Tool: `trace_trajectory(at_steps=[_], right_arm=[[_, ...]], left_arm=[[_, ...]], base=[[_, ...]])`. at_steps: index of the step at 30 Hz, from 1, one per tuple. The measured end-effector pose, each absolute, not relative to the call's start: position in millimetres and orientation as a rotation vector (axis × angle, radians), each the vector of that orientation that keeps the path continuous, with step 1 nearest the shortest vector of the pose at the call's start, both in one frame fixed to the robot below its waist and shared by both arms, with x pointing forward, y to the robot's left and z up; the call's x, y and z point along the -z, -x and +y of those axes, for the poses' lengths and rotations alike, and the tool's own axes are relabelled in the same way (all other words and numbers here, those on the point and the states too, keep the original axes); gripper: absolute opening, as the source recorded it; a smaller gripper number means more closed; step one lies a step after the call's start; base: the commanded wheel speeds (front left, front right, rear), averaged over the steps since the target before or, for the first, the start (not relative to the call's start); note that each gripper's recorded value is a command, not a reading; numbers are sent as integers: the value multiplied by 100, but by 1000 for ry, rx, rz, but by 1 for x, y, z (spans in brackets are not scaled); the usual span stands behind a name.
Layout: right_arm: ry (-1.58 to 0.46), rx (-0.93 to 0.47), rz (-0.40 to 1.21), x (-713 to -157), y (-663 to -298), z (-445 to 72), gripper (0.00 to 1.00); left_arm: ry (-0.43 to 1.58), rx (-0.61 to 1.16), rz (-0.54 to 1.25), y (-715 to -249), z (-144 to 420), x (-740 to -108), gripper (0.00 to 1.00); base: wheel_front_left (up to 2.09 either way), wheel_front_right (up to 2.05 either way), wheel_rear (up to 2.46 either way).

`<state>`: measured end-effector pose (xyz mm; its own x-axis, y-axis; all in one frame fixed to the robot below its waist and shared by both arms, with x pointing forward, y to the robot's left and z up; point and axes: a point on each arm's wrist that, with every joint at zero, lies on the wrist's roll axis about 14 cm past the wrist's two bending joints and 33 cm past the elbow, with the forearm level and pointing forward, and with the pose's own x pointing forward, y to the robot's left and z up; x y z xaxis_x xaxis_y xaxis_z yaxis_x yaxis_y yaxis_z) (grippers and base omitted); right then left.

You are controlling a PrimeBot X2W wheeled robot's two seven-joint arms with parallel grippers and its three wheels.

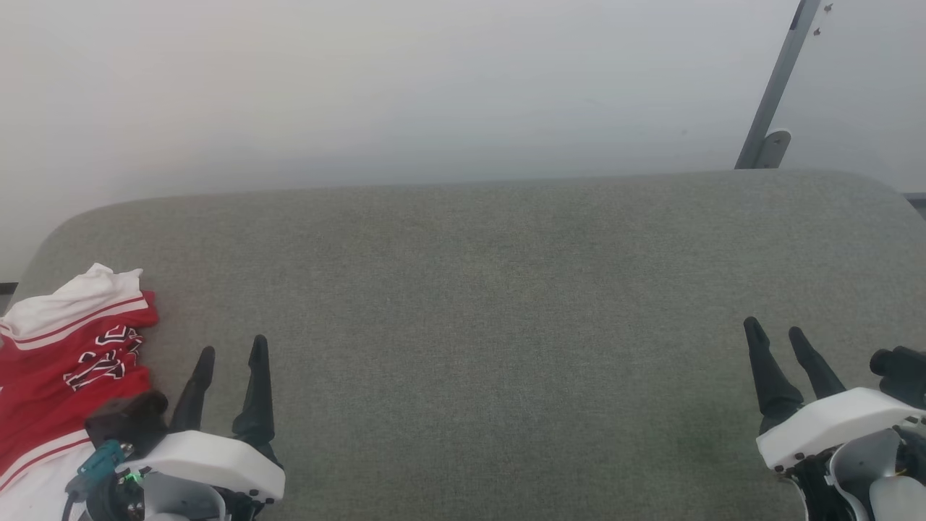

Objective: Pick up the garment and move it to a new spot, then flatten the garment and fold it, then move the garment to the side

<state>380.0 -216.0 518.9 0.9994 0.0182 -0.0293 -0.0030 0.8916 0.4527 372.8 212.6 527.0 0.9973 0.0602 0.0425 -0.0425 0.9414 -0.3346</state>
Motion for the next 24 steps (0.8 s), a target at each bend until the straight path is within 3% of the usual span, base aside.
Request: trace_trajectory(at_steps=[24], right_arm=[[-267,-27,-1,-532,-380,-217,100]], left_arm=[[141,-13,-139,-367,204,-544,100]], base=[[0,0,0]])
